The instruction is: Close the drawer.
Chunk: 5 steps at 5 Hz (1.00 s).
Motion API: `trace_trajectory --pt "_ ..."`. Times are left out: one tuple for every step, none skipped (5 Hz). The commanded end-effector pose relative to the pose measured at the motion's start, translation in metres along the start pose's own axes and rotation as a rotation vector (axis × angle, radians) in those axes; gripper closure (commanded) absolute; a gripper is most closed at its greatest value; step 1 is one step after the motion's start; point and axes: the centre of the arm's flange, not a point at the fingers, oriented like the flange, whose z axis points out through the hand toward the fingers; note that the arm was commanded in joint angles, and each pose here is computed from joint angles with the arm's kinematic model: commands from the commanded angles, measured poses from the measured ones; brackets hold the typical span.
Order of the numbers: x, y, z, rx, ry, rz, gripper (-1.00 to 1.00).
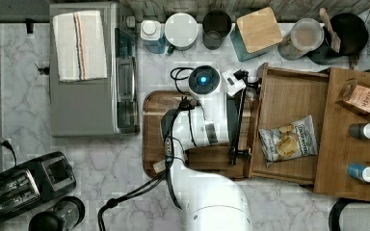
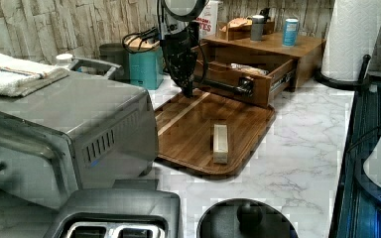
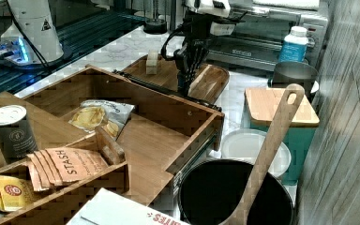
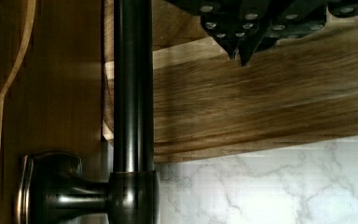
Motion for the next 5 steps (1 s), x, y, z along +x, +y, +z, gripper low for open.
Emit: trace_trajectory --pt "0.004 0.106 -0.038 0.059 0.091 -0.051 1.0" --pt "-0.003 0.142 -0.028 0.093 0.071 -0.073 1.0" --pt "-0.01 0.178 -0.02 0.111 0.083 -0.077 1.0" --pt "-0.019 0.212 -0.002 0.139 0.091 -0.072 1.0" --pt "-0.013 0.259 0.026 0.185 0.072 -0.036 1.0"
